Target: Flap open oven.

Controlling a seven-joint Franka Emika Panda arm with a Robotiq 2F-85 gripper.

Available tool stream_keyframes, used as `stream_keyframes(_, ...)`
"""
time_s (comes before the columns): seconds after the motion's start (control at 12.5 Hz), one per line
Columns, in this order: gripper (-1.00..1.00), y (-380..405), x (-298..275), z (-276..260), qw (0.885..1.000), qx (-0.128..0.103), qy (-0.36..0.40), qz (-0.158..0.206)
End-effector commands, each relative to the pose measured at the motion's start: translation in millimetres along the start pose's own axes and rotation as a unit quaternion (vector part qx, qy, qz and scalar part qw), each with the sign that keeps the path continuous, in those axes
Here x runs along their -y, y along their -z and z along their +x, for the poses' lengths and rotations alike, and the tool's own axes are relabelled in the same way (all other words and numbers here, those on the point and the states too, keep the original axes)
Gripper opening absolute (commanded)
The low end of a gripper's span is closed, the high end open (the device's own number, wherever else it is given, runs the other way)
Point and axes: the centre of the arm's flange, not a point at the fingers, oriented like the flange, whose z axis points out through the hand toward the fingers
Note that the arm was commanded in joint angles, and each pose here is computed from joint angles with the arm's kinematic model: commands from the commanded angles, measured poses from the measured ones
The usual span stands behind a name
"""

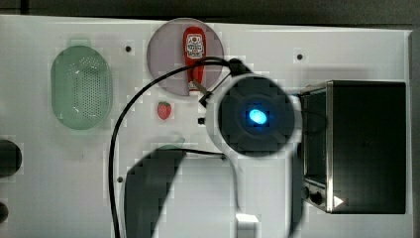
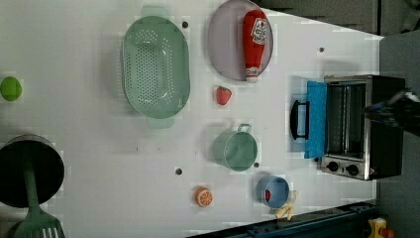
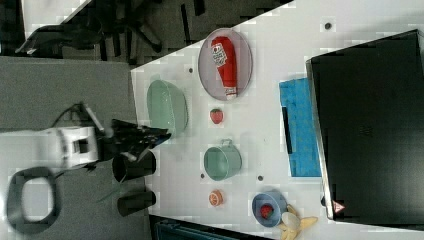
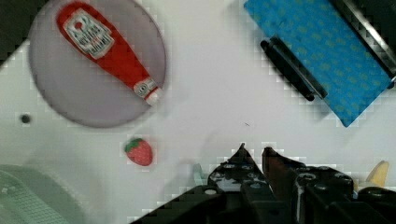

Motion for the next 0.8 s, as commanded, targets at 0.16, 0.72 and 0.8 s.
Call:
stream_keyframes(0.16, -0.65, 48.5, -20.1, 6.4, 0.999, -0.002, -0.041, 0.015)
stream_keyframes(0.72, -0.65, 70.8, -42.9, -5.6, 0.992, 0.034, -0.120, -0.028)
stream_keyframes(0.8, -0.65, 70.6, -44.7, -4.0, 0.992, 0.034, -0.122, -0.028)
